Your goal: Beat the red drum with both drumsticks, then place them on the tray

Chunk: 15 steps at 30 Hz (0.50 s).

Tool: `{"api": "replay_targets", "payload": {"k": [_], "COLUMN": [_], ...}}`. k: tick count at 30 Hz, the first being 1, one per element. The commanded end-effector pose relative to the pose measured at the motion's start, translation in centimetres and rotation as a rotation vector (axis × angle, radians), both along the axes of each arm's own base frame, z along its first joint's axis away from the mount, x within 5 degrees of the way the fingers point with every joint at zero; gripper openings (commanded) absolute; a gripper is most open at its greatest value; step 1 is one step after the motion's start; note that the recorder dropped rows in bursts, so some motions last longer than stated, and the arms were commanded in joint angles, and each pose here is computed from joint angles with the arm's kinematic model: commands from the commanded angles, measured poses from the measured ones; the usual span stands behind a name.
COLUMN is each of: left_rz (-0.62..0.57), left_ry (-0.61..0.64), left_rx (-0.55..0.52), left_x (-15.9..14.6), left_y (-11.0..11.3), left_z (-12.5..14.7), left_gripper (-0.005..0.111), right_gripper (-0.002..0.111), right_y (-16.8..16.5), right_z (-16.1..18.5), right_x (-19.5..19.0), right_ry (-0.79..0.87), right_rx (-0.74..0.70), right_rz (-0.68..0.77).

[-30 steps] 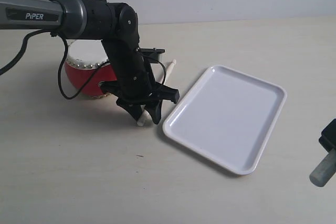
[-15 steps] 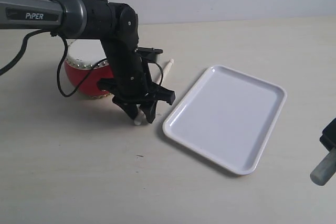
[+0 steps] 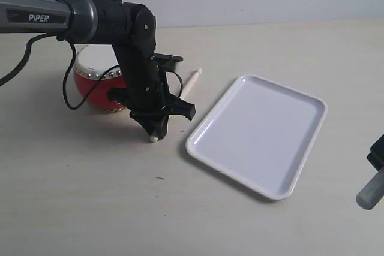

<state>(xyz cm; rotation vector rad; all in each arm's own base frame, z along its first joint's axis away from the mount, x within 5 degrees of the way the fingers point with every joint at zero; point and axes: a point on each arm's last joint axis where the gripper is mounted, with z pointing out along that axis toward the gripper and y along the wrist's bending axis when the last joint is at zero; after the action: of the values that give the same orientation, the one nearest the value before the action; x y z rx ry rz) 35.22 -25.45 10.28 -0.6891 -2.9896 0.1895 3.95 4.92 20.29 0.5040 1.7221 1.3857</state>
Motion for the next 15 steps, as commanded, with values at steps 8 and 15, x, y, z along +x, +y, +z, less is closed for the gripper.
{"api": "replay_targets", "payload": {"k": [8, 15], "left_rz": [-0.048, -0.072], "left_ry": [-0.020, -0.241], "left_rx": [-0.169, -0.332], "left_x": [-1.0, -2.3], "left_y": [-0.7, -0.7], "left_z": [4.6, 13.9], "left_gripper": [0.000, 0.000], "right_gripper": [0.000, 0.000], "right_y": [0.1, 0.0], "right_z": [0.9, 5.1], "right_x": [-0.3, -1.0], "right_ry": [-0.062, -0.181], "right_rx": [-0.046, -0.126], "right_rz": [0.021, 0.011]}}
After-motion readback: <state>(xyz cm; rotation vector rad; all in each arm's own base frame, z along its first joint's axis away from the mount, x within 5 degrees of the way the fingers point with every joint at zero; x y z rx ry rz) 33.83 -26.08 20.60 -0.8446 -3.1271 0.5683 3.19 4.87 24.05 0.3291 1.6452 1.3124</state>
